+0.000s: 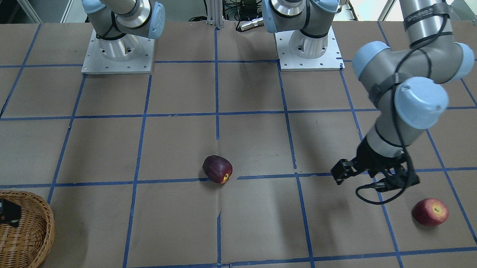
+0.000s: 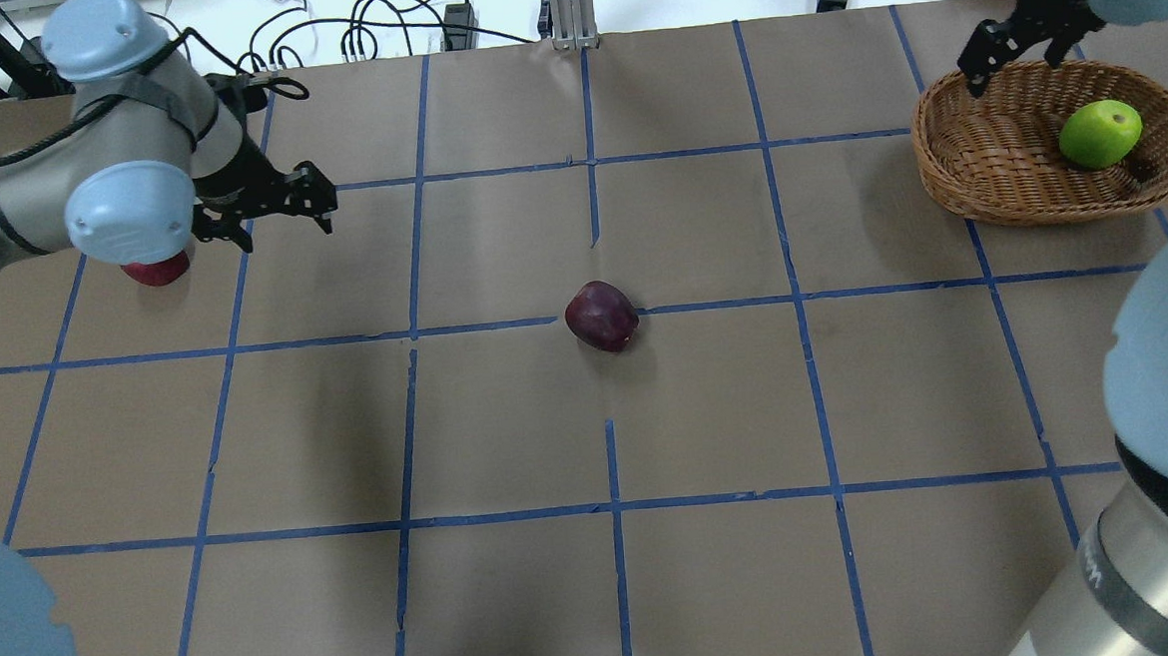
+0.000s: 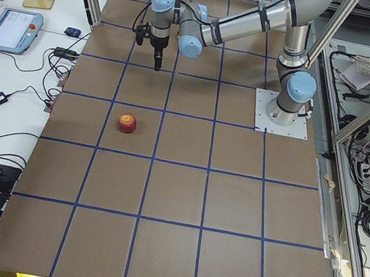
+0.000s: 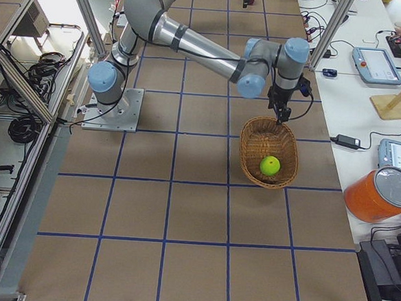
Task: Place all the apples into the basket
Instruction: 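Release purple apple at center with left gripper while right returns, then grasp purple apple with right gripper while left grasps red apple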
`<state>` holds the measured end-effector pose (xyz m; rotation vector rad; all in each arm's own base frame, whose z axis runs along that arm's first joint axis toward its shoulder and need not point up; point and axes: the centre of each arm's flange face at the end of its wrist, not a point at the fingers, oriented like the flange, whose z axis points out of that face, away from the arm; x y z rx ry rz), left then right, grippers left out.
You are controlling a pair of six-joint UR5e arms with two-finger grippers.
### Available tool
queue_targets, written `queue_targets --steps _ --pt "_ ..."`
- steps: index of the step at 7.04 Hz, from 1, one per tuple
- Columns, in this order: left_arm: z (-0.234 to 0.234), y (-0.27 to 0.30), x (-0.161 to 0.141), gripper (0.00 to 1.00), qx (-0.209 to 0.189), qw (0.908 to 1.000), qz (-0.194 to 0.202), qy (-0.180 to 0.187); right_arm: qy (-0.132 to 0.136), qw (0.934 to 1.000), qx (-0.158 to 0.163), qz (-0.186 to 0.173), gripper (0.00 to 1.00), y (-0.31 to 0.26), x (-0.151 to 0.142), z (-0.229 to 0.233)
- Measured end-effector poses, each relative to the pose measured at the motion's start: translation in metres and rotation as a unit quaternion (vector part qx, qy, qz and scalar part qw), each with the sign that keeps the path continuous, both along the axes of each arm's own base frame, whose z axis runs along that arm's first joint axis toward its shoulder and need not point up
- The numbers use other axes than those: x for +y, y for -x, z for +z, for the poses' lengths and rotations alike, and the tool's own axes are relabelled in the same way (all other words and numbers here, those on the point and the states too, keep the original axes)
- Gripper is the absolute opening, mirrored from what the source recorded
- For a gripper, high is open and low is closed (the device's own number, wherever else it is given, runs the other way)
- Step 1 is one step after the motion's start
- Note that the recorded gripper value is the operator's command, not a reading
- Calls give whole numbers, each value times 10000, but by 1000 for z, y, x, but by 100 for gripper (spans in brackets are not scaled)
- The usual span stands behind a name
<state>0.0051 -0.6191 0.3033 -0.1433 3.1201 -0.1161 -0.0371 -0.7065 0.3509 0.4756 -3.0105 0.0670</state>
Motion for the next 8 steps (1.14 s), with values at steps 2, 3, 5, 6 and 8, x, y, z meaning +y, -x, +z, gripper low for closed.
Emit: queue_targets --steps 2,3,5,6,8 --pt "0 -95 -30 100 -300 9945 -999 43 -177 9971 -321 672 100 -157 20 1" --pt "-10 -136 -44 100 -357 9909 -1298 13 -271 9932 -451 1036 100 -234 38 -8" --pt "-44 -180 -60 100 -408 9821 -1837 -37 -592 9845 -559 1556 100 -342 83 -45" --pt "-60 -188 -64 100 -420 9766 -2111 -50 -738 9809 -551 1715 100 -367 102 -62" --pt "-90 -195 -67 100 -354 9734 -2257 -179 -966 9756 -626 1870 100 -390 126 -85"
